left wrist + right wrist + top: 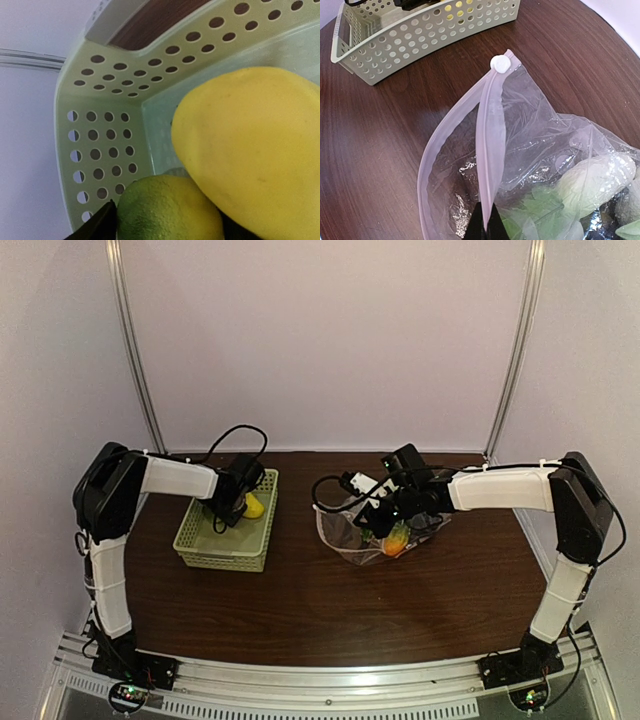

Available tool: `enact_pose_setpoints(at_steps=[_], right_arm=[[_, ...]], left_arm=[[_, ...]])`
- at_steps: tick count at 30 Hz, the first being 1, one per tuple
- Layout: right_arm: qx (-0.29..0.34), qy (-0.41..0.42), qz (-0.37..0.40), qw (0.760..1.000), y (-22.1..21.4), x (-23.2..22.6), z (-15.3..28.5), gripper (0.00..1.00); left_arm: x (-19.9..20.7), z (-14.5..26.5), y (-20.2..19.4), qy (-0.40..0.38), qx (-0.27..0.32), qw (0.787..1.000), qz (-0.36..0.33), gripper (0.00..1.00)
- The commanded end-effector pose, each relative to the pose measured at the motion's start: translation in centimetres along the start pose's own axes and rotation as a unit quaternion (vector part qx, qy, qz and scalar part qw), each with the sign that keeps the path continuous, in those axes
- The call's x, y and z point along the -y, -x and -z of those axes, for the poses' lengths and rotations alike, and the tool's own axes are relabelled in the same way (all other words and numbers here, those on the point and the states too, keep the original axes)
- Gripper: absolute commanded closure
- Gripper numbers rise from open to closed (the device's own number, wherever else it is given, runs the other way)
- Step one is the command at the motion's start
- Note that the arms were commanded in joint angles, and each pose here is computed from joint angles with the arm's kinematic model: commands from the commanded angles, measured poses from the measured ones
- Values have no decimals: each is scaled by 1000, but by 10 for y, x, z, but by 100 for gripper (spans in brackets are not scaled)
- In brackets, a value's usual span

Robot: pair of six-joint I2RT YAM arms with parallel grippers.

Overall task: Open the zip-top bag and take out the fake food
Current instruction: Place the fake fruit in the bin.

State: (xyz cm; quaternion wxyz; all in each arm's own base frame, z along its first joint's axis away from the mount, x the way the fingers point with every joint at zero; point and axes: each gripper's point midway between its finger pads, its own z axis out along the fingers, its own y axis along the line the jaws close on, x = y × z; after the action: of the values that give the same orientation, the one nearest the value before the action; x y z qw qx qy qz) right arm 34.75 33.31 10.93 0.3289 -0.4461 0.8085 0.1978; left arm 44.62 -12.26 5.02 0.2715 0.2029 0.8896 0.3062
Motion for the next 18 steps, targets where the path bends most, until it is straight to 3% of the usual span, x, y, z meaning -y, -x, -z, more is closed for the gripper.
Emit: enact_pose_setpoints(at_steps=[1, 10, 18], right_arm=[[1, -2, -2, 1000, 0, 1, 9, 100], [6, 1, -1, 1000, 4, -1, 12, 100], [21, -10, 7, 1000, 14, 1, 25, 100]], left_arm=[[-7, -3, 18, 17, 16, 1000, 12, 30], [-12, 12, 19, -4, 22, 999, 30, 27], [-22, 76, 42, -40, 98, 993, 54, 27]])
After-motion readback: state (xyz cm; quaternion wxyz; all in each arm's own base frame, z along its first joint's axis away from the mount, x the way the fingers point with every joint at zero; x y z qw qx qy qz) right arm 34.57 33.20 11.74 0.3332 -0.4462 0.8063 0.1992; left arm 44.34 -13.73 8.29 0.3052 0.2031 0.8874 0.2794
